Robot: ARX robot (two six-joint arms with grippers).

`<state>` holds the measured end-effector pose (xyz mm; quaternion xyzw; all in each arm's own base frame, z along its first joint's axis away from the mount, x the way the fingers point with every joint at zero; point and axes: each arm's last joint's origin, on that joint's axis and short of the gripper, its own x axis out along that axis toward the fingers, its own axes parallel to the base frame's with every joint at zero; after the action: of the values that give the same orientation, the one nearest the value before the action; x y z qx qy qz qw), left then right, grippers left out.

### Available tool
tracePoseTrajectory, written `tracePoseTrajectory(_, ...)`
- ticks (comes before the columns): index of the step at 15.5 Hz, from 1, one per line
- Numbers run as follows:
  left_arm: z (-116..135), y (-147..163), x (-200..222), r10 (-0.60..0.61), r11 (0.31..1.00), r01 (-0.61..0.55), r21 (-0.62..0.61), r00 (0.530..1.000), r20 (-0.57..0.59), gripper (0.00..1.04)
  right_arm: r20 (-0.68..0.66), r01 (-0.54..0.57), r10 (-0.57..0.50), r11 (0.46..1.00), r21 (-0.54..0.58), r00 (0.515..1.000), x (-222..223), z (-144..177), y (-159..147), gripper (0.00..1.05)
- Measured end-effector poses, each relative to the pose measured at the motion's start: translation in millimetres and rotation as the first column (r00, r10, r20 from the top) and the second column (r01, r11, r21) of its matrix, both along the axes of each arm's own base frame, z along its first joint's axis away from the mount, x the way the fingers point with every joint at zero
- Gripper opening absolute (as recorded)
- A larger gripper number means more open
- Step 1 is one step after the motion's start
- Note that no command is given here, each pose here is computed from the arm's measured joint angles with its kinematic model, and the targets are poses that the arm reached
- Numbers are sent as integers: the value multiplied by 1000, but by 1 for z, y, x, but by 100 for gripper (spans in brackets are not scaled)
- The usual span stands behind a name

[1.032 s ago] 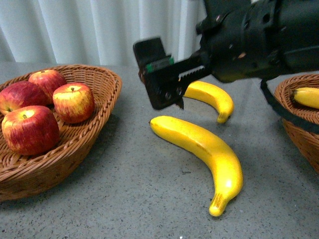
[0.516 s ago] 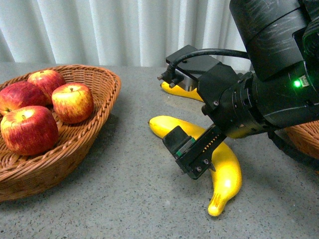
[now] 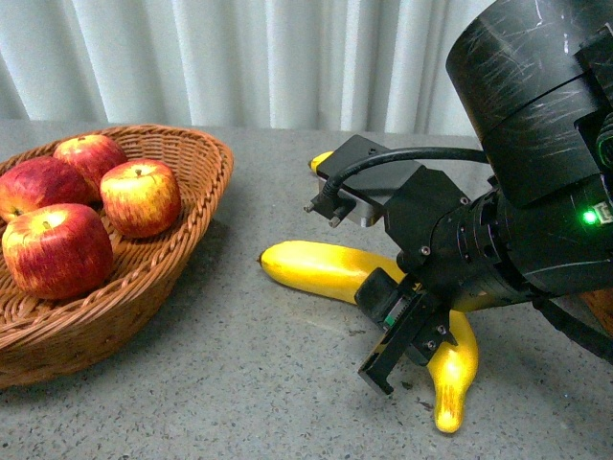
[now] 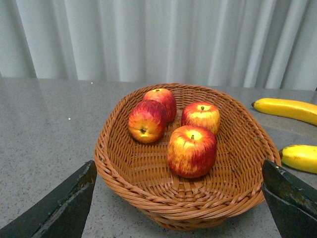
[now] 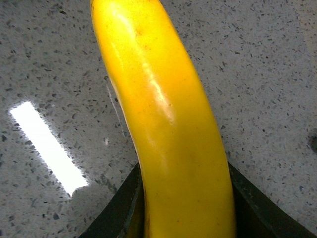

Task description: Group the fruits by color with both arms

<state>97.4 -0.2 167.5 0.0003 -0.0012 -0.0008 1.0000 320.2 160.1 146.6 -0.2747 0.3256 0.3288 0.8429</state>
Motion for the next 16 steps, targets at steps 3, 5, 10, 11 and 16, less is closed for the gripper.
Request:
tracePoseTrajectory(3, 0, 0, 0, 0, 1000, 0, 0, 1000, 0, 98, -5, 43, -43, 986, 159, 999, 8, 23, -12, 37)
tracePoseTrajectory(5, 0, 0, 0, 0, 1000, 0, 0, 1000, 0, 98, 66, 86, -121, 916, 393, 990, 24, 76, -42, 37)
tracePoseTrajectory(10, 0, 0, 0, 0, 1000, 0, 0, 1000, 0, 98, 222, 385, -472, 857, 343, 853, 47, 115, -189, 37)
tracePoseTrajectory(11, 0, 0, 0, 0, 1000, 0, 0, 1000, 0, 98, 222, 433, -495, 858, 276, 840, 44, 109, -212, 37)
tracePoseTrajectory(16, 0, 0, 0, 0, 1000, 0, 0, 1000, 0, 98, 91, 386, -387, 922, 22, 918, 1, 58, -233, 43)
